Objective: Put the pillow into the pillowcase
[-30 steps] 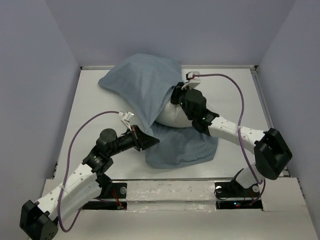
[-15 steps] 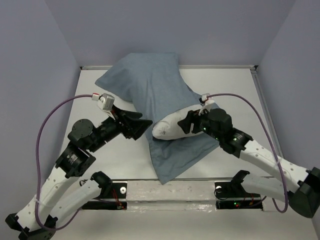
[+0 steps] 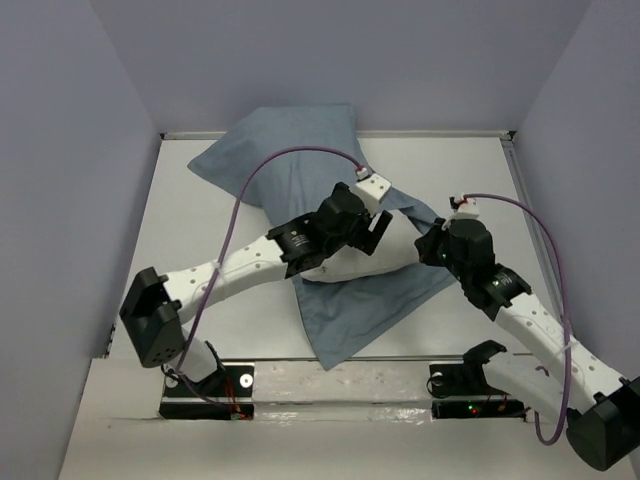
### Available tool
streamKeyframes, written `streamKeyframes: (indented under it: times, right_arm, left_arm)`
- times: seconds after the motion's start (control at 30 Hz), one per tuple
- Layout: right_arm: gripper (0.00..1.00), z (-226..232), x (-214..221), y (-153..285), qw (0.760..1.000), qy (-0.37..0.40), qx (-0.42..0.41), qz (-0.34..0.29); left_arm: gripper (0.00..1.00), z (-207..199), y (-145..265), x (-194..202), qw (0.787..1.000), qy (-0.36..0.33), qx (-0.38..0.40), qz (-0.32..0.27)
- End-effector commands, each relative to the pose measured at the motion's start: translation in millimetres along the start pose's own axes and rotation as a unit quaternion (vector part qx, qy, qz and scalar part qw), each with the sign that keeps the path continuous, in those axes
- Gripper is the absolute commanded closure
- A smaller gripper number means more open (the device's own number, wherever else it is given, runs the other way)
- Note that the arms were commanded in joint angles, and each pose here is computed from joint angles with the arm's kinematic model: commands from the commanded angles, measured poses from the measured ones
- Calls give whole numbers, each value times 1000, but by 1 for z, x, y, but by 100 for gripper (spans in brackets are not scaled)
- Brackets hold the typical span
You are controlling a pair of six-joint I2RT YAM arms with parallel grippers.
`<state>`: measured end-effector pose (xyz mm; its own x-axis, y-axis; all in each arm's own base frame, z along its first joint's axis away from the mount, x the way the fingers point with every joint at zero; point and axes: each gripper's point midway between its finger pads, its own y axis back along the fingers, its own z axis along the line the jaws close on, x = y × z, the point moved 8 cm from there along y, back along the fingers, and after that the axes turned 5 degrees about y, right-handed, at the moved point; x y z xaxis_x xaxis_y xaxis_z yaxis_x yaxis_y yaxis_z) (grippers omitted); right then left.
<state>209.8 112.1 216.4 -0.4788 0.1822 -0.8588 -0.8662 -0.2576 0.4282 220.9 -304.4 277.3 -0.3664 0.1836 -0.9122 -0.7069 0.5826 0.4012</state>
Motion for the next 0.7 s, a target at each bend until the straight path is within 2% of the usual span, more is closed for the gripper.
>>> streamKeyframes:
  times: [0.0,0.07,0.13,0.2,0.3,0.4,0.47,0.67]
  right_arm:
    - [66,-15,-5,1,999,-14,27,-15]
    - [43,-23,0,-6,999,-19,31,7]
    - [30,-30,5,-11,999,-37,37,14]
    - [29,-41,4,-13,997,-57,43,6]
    - [35,-58,-3,-14,995,-90,50,-13]
    - [38,-64,1,-17,994,-111,22,-3]
    - [37,-63,3,-21,993,-117,-8,7]
    - [36,-71,-6,-21,992,-128,7,-14]
  left_arm:
    - [11,-8,-8,-40,995,-89,4,-49]
    - [9,-15,-21,-35,992,-117,11,-35]
    - [6,-31,-33,-37,989,-142,24,-29]
    - [5,-38,-41,-35,985,-171,30,-12]
    - [4,-48,-64,-29,976,-215,30,25]
    - [3,-54,-74,-18,970,-232,59,45]
    - [3,-55,-82,-5,965,-243,68,65]
    - [3,-57,-97,24,951,-283,66,109]
